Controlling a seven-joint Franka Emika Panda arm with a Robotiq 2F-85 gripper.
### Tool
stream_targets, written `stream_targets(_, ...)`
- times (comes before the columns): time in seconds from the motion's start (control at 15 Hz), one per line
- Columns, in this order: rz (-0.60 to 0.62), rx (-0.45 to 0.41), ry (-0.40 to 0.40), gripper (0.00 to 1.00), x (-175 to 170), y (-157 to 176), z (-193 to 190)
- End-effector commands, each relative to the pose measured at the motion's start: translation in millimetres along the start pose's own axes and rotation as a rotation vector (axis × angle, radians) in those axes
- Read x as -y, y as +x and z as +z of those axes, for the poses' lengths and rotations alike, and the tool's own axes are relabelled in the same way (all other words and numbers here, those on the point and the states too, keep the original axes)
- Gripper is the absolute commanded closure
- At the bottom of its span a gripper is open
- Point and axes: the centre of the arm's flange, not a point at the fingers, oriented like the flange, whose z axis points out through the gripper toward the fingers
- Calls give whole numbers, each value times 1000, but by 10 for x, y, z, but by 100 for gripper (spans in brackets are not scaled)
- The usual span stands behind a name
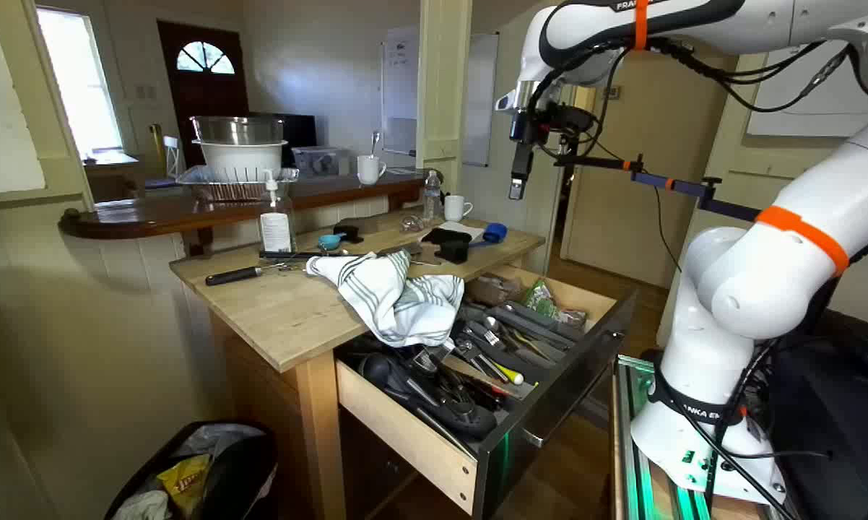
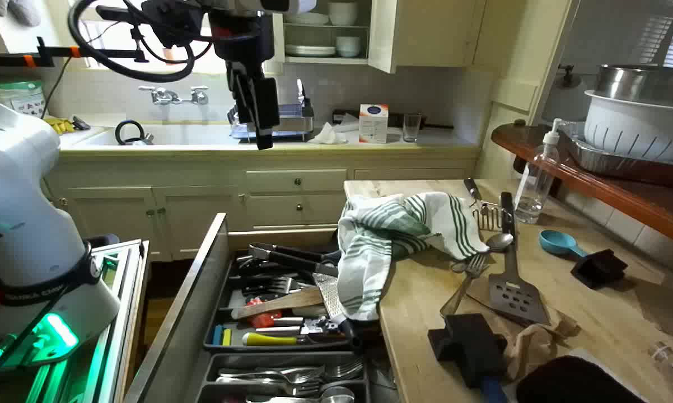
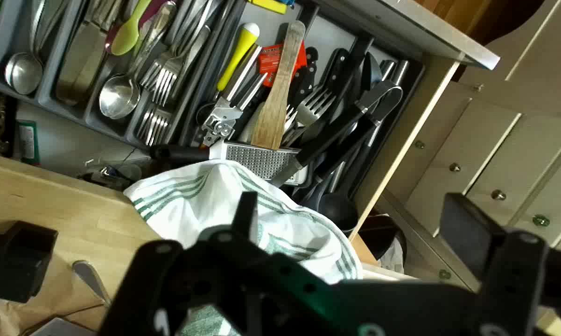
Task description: Unfold the green and white towel and lay it out on the countertop.
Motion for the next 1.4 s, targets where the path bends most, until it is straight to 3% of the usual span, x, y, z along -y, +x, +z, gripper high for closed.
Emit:
stream_targets(0.0, 0, 0, 0, 0, 0, 0, 0)
stream_targets(0.8, 0, 0, 0, 0, 0, 0, 0)
stream_targets(1.33, 304, -45, 58, 0, 144, 1103, 675)
